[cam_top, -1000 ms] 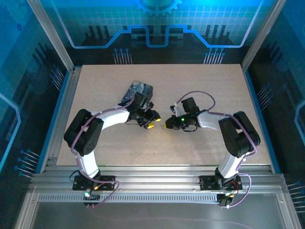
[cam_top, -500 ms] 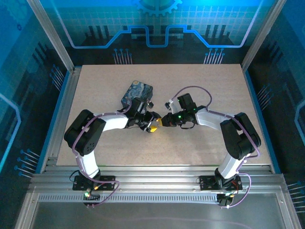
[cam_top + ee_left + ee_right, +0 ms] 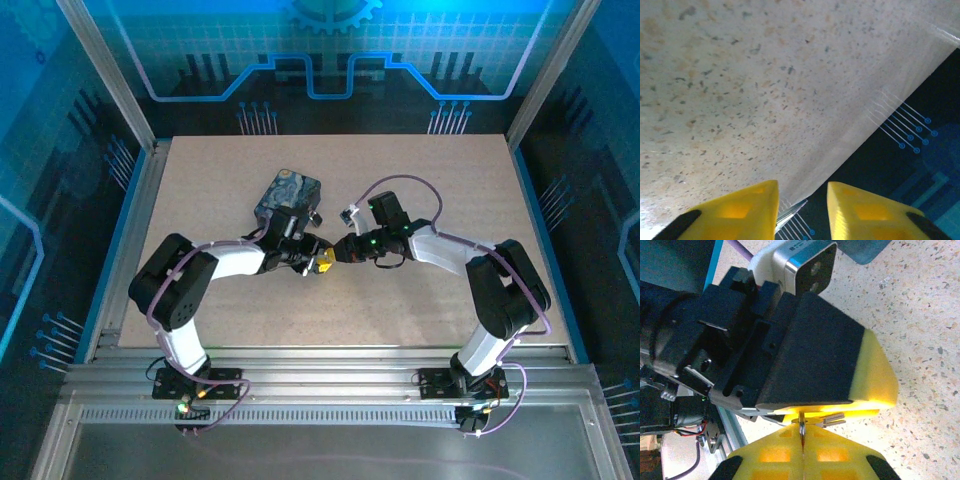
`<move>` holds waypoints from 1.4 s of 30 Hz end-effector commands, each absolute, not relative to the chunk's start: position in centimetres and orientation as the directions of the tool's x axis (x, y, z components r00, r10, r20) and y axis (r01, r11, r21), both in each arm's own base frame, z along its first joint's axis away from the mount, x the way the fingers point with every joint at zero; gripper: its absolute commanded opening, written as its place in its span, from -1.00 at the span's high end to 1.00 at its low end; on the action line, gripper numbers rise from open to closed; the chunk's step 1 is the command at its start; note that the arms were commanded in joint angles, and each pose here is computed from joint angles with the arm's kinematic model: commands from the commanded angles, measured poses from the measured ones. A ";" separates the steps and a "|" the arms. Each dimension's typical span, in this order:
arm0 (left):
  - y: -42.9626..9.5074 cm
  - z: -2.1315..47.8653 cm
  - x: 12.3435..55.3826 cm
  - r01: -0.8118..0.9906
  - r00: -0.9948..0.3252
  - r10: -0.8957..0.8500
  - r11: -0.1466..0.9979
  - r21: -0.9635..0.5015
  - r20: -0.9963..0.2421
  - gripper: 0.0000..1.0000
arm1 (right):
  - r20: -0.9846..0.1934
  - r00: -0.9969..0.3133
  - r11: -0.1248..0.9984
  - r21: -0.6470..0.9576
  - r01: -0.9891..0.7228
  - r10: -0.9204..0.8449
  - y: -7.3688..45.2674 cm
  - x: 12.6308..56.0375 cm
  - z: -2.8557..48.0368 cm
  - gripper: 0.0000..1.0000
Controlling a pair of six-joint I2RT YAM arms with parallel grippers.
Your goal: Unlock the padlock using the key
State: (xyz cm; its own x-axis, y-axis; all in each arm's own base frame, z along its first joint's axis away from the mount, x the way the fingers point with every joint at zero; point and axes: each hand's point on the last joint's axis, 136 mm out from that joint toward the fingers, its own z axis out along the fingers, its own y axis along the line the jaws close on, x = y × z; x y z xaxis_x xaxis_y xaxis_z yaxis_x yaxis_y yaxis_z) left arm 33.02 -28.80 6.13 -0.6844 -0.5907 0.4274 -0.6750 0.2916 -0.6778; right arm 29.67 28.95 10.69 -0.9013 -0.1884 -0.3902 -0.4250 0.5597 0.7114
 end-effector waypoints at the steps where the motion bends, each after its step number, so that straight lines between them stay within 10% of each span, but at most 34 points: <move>1: -28.3 6.9 32.9 -0.665 -0.688 -0.597 0.290 -0.689 0.413 0.49 | -0.396 -0.894 0.543 0.714 -0.443 -0.209 29.4 29.3 11.4 0.88; 21: -26.8 7.7 32.9 -0.634 -0.705 -0.621 0.335 -0.697 0.343 1.00 | -0.370 -0.909 0.580 0.705 -0.409 -0.193 28.2 29.4 10.2 0.83; 35: -24.4 10.2 34.2 -0.471 -0.794 -0.605 0.551 -0.689 0.058 1.00 | -0.365 -0.927 0.474 0.803 -0.361 -0.088 29.7 30.2 12.7 0.02; 42: -24.6 11.0 35.0 -0.424 -0.805 -0.593 0.567 -0.707 0.007 1.00 | -0.343 -0.939 0.405 0.856 -0.321 -0.019 31.7 30.8 13.9 -0.03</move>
State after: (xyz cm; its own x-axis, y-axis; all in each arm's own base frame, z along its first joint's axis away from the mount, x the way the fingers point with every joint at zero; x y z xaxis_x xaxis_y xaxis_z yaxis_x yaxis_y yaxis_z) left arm 34.16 -24.89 9.60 -0.7963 -0.6012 0.0666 -0.4695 0.5448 -0.6948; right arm 30.77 30.48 12.77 -0.9330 -0.0489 -0.3564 -0.3367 0.4676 0.8173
